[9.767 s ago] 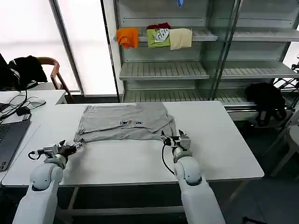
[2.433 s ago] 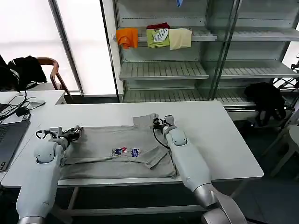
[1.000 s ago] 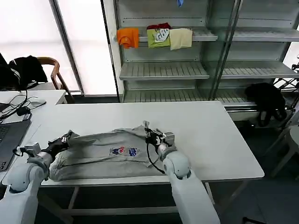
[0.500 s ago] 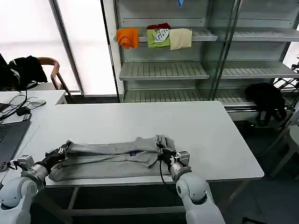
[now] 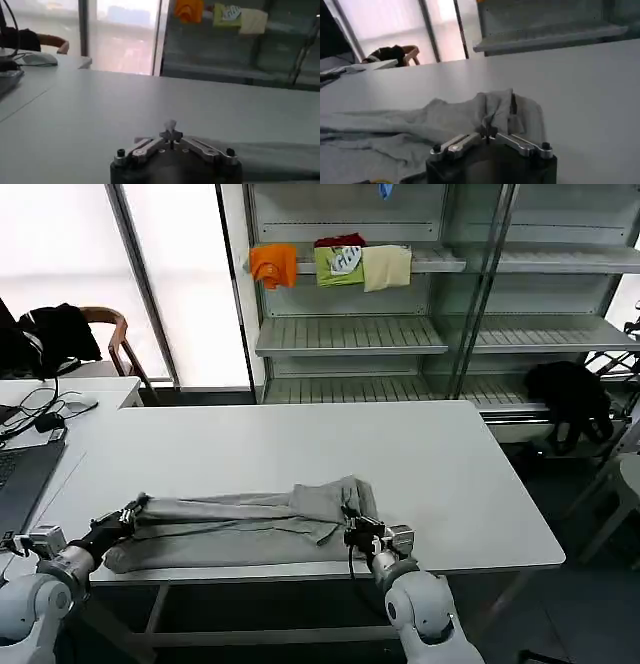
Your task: Fold and organize the clothes.
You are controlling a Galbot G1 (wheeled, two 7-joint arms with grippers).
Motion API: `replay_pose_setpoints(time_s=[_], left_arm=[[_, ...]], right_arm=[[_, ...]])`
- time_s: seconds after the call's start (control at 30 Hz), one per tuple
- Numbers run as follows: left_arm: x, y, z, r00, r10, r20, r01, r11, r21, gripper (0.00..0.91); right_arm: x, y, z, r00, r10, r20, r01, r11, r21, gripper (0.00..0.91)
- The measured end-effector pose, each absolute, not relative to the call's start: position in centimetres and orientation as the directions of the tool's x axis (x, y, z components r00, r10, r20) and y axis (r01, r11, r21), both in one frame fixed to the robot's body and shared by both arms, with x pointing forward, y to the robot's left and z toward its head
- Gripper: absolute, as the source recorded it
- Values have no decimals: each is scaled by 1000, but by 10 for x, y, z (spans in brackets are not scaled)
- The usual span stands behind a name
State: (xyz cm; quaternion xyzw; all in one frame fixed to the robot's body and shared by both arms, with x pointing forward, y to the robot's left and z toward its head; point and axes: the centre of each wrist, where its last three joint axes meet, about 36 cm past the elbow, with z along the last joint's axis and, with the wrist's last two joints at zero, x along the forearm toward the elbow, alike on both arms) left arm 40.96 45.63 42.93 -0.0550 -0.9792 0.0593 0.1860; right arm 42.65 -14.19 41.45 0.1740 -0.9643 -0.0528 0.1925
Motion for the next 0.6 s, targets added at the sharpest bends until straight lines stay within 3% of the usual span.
replay_pose_setpoints(time_s=[0.03, 0.23, 0.6], left_arm=[[409, 455, 429, -924, 126, 360, 83, 988, -132, 907], [403, 452, 427, -921, 101, 377, 71, 993, -93, 907], [395, 445, 437, -932, 36, 361, 39, 999, 2, 907]], right_arm=[[426, -142, 414, -866, -353, 353, -313, 935, 166, 907], [421, -140, 411, -885, -307, 350, -284, 952, 115, 907], [416, -147, 419, -937, -166, 308, -200, 976, -82, 907]])
